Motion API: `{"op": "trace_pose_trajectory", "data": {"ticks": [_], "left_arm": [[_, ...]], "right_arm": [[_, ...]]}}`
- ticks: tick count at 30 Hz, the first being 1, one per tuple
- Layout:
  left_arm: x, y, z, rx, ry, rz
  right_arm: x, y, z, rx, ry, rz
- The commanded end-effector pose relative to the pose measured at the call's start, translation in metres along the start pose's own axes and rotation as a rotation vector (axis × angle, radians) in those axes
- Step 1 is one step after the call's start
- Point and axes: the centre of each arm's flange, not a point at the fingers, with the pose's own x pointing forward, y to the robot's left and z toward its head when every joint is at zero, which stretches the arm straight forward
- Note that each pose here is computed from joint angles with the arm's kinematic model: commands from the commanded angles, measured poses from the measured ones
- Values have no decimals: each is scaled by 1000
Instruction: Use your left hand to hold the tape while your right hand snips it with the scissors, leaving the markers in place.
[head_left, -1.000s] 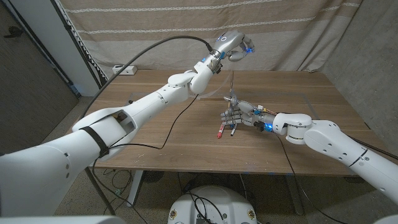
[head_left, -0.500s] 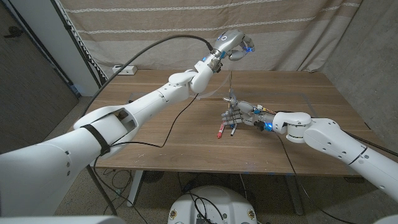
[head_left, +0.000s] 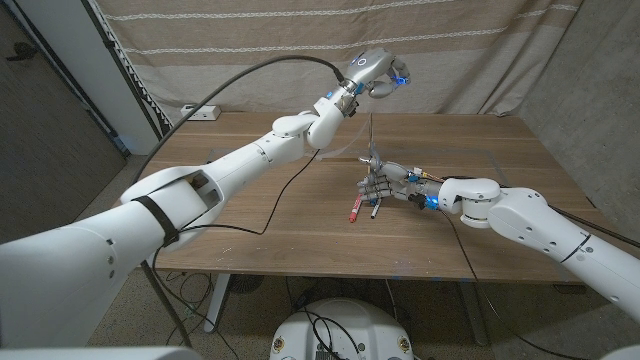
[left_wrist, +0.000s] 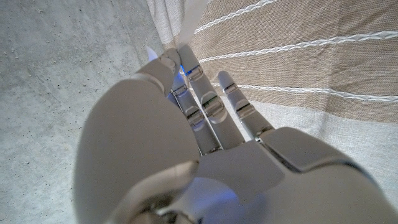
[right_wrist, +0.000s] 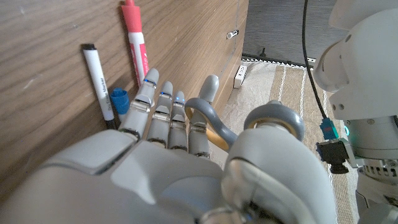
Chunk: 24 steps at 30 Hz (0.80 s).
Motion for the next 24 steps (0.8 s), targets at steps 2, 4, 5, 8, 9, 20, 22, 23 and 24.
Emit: {"op": "trace_pose_trajectory", "data": {"ticks": [2,4,5,8,9,20,22,23,24], "left_arm": [[2,-2,7,39,-55,3],[1,-2,9,44,-65,3],[1,-2,10,52,-71,5],[0,-3,12,62,-85,5],[-1,-3,12,66,-87,6],[-7,1,13,102,-102,26],[-8,1,13,110,-107,29],[-9,1,13,113,-109,29],[-9,2,13,120,-112,32]], "right_arm": [[-1,-2,5,-34,11,-18],[0,-2,4,-26,15,-17],[1,-2,4,-21,17,-13],[2,-3,2,-6,15,0],[3,-3,2,2,12,5],[5,-2,-1,27,18,13],[6,-2,-1,26,20,14],[6,-1,-1,27,21,13],[6,-1,-1,31,20,14]]}}
